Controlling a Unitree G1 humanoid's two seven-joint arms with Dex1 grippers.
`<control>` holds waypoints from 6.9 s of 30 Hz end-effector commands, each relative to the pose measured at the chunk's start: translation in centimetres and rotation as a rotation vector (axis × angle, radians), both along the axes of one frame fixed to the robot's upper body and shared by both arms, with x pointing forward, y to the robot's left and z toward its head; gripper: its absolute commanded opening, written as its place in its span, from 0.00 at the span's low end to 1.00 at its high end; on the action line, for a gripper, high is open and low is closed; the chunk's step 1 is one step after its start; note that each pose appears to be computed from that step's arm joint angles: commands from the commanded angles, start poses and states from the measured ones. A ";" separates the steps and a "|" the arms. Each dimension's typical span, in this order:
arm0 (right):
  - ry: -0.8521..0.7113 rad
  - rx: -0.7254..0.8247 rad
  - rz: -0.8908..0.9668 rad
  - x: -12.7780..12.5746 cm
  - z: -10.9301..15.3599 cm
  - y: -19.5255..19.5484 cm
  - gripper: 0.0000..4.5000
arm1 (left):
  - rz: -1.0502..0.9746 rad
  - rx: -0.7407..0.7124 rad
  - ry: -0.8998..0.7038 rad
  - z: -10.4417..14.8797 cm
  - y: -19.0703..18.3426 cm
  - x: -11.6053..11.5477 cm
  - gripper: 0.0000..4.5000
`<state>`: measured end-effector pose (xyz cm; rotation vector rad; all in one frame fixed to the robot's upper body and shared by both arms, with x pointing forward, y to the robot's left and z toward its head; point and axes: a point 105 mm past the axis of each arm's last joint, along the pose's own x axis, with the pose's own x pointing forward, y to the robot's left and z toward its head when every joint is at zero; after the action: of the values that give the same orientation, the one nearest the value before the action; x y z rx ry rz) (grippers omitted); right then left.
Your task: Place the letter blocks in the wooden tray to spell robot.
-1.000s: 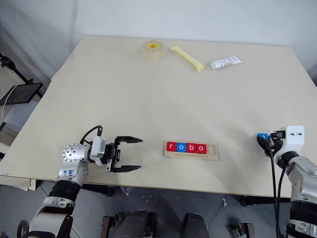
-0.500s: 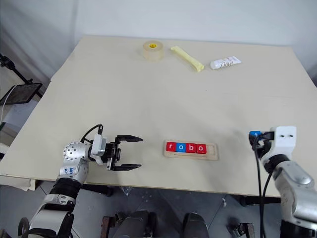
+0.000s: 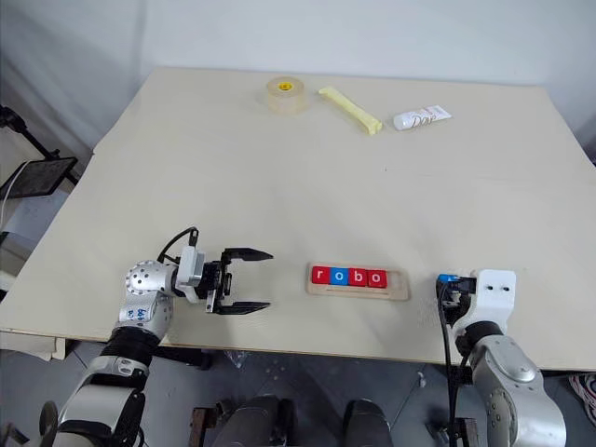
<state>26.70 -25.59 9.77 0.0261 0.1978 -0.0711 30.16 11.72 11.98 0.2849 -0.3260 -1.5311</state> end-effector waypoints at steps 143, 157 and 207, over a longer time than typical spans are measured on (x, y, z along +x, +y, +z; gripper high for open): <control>0.456 -0.652 1.245 3.5 4.5 3.0 0.01 | 0.066 -0.037 -0.018 -0.3 -0.1 -2.0 1.00; 0.416 -0.636 1.255 4.8 4.2 4.2 0.01 | 0.078 -0.034 -0.015 -0.3 0.0 -2.2 1.00; 0.253 -0.610 1.150 10.5 4.8 4.5 0.01 | 0.090 -0.024 -0.010 -0.2 0.7 -2.9 1.00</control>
<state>37.10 -21.01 13.68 -0.6878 0.4387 1.0156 27.41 12.14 11.01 0.2696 -0.3049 -1.4476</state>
